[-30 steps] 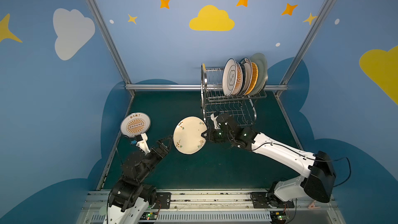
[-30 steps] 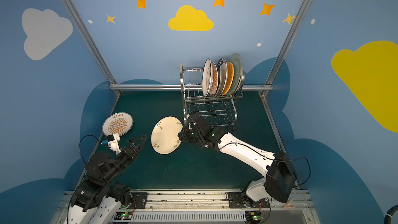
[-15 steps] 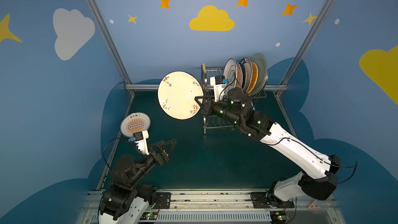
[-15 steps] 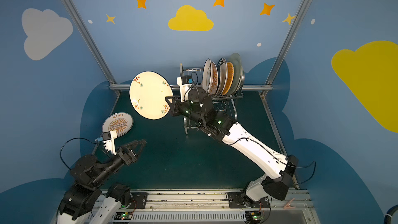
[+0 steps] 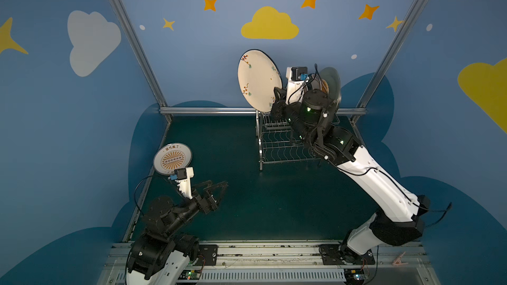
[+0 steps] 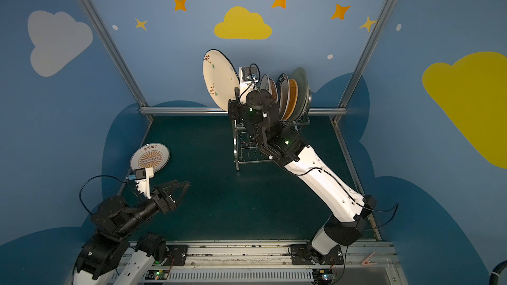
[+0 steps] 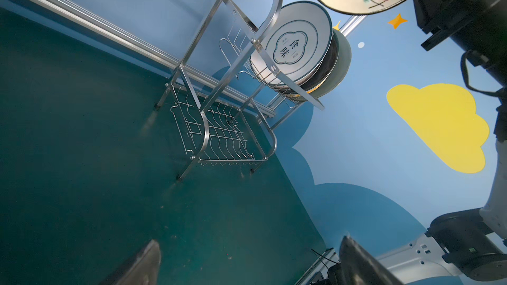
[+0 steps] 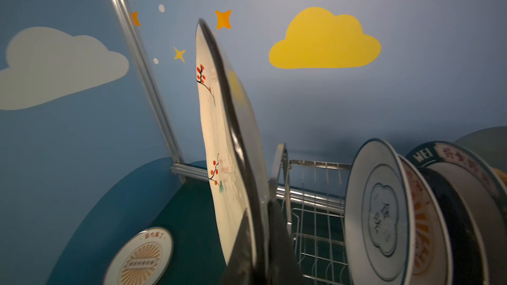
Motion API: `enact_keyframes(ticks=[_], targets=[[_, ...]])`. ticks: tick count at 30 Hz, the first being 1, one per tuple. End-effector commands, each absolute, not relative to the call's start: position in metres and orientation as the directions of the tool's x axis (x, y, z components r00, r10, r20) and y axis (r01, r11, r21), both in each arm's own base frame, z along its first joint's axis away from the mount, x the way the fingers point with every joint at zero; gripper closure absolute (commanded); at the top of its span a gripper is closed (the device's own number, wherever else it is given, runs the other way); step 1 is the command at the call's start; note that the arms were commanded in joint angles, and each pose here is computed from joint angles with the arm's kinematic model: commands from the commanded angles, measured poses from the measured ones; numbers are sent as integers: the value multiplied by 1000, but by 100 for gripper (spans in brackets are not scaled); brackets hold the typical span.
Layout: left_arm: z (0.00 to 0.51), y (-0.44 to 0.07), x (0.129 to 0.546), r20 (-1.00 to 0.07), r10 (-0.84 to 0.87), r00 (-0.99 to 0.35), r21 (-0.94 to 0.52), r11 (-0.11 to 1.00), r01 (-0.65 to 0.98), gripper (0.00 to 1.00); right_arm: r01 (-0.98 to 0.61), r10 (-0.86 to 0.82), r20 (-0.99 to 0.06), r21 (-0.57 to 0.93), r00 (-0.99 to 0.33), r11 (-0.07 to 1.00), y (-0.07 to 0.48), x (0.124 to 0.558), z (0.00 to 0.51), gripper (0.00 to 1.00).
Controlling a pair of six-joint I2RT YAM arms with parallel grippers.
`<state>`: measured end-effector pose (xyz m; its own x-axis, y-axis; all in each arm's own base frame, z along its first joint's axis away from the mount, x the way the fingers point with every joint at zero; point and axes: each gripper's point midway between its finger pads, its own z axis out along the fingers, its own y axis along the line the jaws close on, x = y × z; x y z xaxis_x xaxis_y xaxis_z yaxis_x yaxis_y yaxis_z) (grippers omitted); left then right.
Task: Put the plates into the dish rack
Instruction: 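Carry the berry-sprig plate to the rack with the right gripper while the left withdraws, then lower the berry-sprig plate into the top-tier slot nearest the rack's end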
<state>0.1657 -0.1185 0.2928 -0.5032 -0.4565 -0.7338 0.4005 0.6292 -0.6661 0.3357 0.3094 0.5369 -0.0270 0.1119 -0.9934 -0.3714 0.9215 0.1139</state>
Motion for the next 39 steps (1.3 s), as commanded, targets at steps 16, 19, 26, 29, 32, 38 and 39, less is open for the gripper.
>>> enact_keyframes(ticks=[16,19,26,29,32,38,39], targets=[[281,-118,164,-723,-453,-522,-673,634,382,0,79,74,-992,82,100,994,239,389,558,100],[280,-117,164,-724,-455,-519,-672,636,380,0,111,56,-995,64,81,992,240,396,548,100],[281,-117,163,-725,-456,-516,-671,635,383,0,157,23,-999,30,44,987,241,410,530,100],[281,-116,163,-725,-456,-515,-671,636,381,0,164,17,-1000,20,23,986,240,414,522,100],[281,-116,163,-726,-456,-515,-671,636,382,0,168,12,-1000,12,3,986,240,417,515,100],[282,-117,163,-726,-458,-513,-671,633,386,0,166,6,-1000,1,-30,986,238,421,502,100],[283,-117,163,-728,-458,-511,-671,632,389,0,166,7,-999,1,-36,986,238,421,500,100]])
